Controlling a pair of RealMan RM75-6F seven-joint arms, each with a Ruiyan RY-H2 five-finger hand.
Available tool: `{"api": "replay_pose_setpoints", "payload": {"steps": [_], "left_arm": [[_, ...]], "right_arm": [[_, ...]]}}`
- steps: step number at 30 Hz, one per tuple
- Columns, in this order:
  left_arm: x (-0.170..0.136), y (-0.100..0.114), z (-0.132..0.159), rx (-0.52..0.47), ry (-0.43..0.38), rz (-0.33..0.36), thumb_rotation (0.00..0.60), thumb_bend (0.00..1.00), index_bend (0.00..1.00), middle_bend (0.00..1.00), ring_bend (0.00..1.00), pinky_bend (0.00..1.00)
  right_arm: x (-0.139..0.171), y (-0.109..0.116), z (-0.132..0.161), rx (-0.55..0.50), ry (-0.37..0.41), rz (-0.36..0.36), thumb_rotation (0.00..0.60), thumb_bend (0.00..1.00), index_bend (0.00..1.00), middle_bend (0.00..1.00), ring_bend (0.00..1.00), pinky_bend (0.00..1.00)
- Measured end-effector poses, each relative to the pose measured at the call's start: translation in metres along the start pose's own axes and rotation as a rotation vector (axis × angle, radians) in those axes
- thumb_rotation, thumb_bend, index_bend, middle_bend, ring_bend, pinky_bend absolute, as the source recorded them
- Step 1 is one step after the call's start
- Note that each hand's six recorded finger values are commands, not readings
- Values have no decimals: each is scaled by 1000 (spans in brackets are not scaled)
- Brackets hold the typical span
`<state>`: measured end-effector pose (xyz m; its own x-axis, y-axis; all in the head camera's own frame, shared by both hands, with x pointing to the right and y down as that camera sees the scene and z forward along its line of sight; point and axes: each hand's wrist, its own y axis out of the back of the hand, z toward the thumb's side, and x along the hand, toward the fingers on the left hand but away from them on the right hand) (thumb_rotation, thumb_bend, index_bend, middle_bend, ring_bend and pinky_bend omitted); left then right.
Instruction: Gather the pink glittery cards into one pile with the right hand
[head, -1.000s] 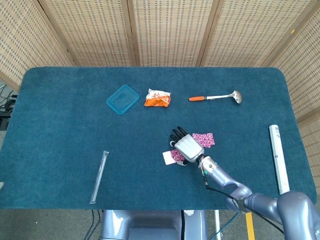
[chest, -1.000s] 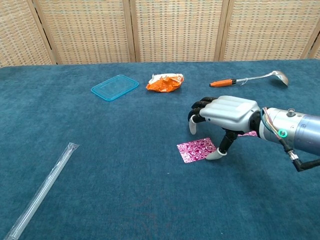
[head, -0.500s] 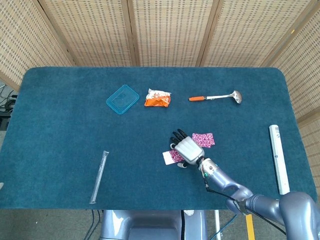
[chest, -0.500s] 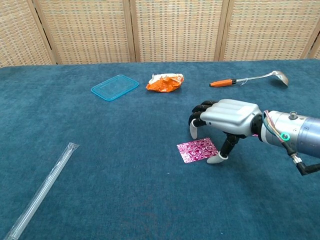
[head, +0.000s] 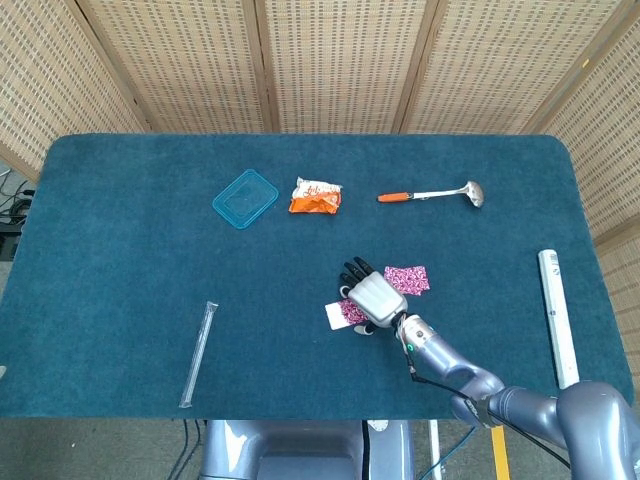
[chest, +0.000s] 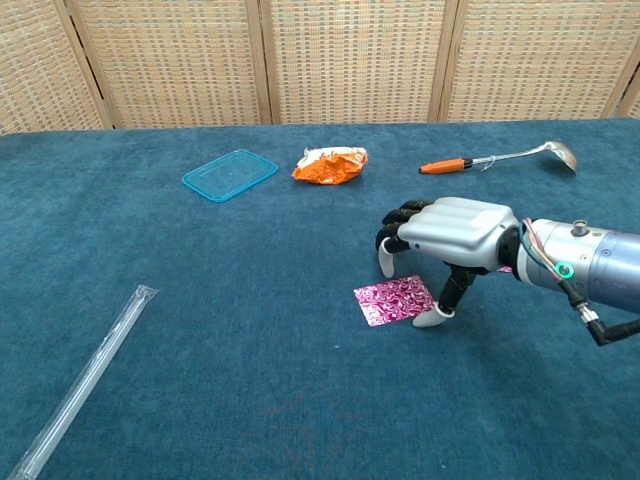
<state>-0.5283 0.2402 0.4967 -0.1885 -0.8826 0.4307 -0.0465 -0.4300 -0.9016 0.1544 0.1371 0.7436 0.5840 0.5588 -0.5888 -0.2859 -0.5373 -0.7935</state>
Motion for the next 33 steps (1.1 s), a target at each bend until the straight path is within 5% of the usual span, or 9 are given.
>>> {"api": "replay_pose_setpoints", "payload": {"steps": [33], "left_arm": [[0,-3,-2,-2,2,-4,600,46,0,0,0,0]], "right_arm": [[-2,-1,-1,28,2,25,600,257,374,172,0,0]]}}
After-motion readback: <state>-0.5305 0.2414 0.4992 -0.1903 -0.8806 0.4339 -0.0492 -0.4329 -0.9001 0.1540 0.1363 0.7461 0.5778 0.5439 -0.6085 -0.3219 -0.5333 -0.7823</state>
